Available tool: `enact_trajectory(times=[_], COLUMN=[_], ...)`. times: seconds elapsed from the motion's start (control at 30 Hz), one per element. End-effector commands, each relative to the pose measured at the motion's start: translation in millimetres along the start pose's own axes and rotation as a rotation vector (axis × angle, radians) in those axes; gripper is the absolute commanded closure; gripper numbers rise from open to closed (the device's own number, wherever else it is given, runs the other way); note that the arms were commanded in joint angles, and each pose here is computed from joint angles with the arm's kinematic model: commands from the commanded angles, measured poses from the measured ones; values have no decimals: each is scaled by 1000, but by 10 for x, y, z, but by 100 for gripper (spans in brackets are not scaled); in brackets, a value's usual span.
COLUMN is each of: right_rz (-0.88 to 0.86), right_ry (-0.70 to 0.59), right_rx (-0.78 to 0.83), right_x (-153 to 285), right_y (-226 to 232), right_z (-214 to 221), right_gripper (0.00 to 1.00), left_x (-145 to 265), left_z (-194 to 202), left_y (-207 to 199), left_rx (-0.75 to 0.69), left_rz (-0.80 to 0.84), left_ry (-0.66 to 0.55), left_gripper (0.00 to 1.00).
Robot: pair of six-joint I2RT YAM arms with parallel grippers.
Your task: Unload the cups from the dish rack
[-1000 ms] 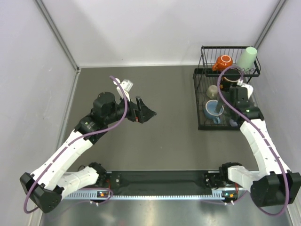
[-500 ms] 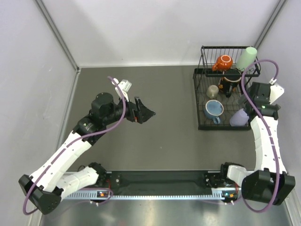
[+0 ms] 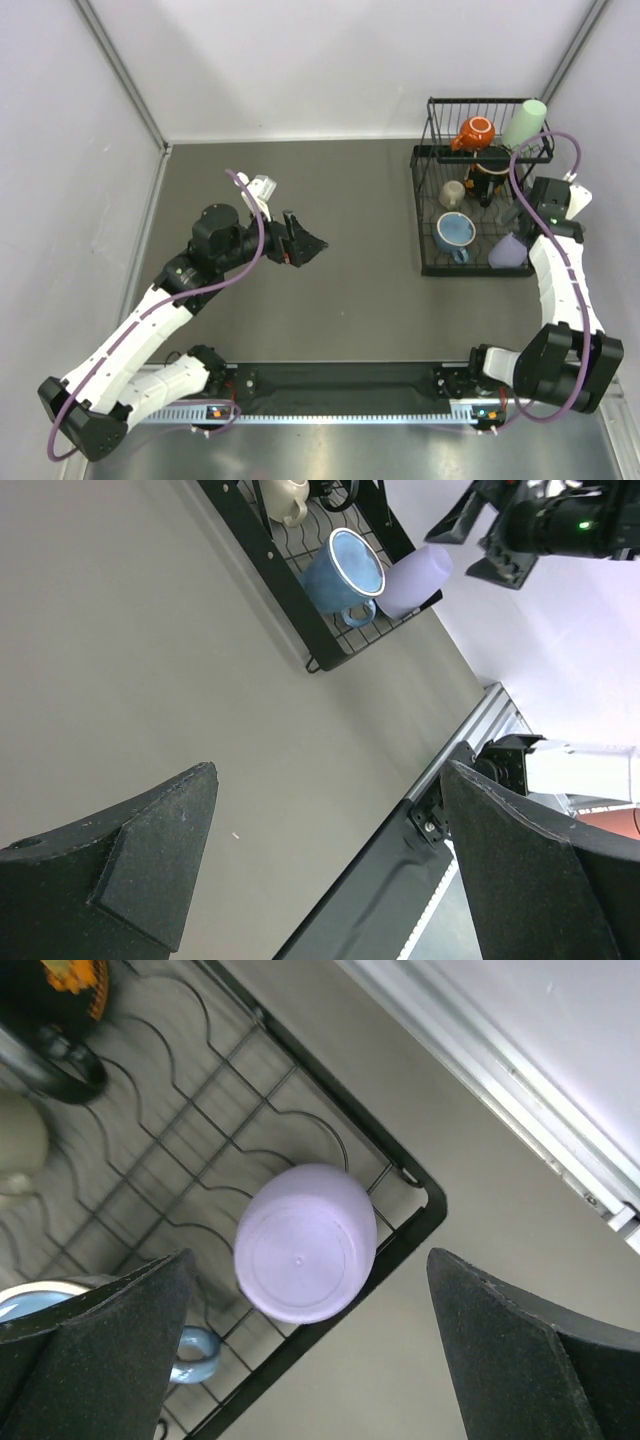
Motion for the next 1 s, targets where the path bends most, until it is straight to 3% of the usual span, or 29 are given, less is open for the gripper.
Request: enact_trajectory(times=[0.0, 0.97], right_rz=[-25, 11], right_ry=[-15, 43], right_rx=[2, 44], right_x=[-130, -429], right_y=[53, 23], right_z=[-21, 199], right_gripper=[0, 9], left_x=[-17, 49], left_z=[-128, -166], left_y=[-94, -69], left_rx=[-21, -18], left_rz=[54, 6], left_ry=[-54, -54], left_gripper=[2, 2])
Point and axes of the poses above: each gripper's point midway between its finger pads, its own x axis back along the fingers, its own y axis along the line the jaws close on, z = x × y, the point moved 3 cm from there along x, back along the fingers, and after that the axes turned 6 degrees about -x, right-handed, at the moved point
